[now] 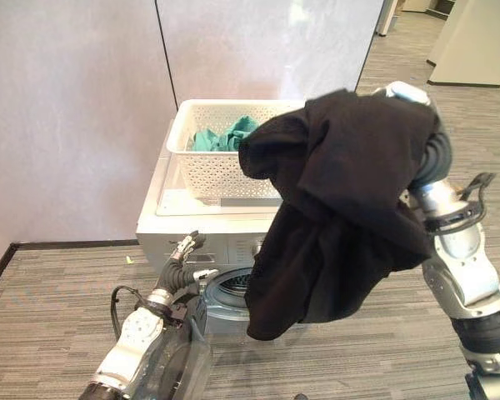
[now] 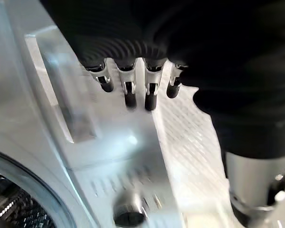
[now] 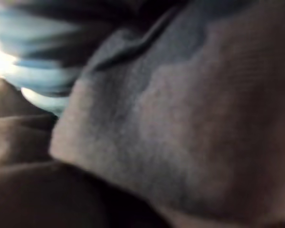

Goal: Grab the laundry basket,head to the washer,open it,put in the laundry and shut it.

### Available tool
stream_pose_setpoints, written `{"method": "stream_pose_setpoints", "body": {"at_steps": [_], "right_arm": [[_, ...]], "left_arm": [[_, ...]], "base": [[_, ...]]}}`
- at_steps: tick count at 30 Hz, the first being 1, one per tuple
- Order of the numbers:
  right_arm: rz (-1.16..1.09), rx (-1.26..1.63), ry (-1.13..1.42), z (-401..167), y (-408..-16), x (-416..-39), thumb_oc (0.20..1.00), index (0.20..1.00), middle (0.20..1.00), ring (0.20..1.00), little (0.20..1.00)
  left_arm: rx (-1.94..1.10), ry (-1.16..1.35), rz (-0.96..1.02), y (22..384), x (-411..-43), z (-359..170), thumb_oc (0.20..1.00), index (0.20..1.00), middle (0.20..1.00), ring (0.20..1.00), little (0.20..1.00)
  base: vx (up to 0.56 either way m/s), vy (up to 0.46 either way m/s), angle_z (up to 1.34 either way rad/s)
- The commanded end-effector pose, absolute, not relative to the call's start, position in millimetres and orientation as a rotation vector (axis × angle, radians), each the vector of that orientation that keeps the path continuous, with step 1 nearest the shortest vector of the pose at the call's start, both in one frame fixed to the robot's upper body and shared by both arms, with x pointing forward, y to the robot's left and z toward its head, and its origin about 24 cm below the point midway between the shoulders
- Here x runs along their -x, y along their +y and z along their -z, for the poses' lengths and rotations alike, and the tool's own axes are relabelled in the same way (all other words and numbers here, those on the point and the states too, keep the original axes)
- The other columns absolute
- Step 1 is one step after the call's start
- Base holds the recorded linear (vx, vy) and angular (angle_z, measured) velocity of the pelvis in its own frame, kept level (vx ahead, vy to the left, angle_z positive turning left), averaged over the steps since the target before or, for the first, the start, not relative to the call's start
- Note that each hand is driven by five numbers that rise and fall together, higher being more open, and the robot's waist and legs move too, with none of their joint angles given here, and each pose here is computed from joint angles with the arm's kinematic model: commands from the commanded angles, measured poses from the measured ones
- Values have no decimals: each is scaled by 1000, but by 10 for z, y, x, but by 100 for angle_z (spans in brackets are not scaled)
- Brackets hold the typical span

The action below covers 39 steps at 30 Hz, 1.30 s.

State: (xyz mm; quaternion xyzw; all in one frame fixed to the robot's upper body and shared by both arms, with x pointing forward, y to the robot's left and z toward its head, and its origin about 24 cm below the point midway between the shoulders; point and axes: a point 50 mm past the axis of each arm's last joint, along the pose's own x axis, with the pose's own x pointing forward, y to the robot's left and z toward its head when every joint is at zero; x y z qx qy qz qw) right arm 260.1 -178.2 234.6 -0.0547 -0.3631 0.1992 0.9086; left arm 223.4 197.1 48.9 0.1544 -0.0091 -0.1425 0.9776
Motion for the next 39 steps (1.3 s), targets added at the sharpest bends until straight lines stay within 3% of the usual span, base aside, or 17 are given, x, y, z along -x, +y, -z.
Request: {"method": "stream_pose_setpoints", "body": {"at_steps": [1, 3, 10, 23, 39], "right_arm": [[-552, 74, -871, -2631, -1713, -2424, 200, 200, 200, 200, 200], [-641, 84, -841, -2591, -1654, -2359, 200, 200, 200, 200, 200], [-674, 95, -810, -2593, -1620, -2385, 200, 200, 200, 200, 200], [-623, 167, -709, -2559, -1459, -2693, 200, 200, 200, 200, 200], [-640, 111, -660, -2517, -1263, -2836, 200, 200, 200, 200, 200]], "left_arm": [[-350, -183, 346, 2074, -2277, -868, 1000, 1000, 1000, 1000, 1000], [-418, -253, 294, 2249, -2169, -1068, 1000, 1000, 1000, 1000, 1000], [-405, -297, 247, 2363, -2024, -1243, 1000, 1000, 1000, 1000, 1000], [32, -191, 411, 1898, -2188, -1142, 1000, 1000, 1000, 1000, 1000], [136, -130, 514, 1572, -2520, -1166, 1000, 1000, 1000, 1000, 1000]], "base": [[-5, -20, 8], [4, -28, 17], [4, -23, 12], [-11, -15, 23], [-5, -4, 6]]}}
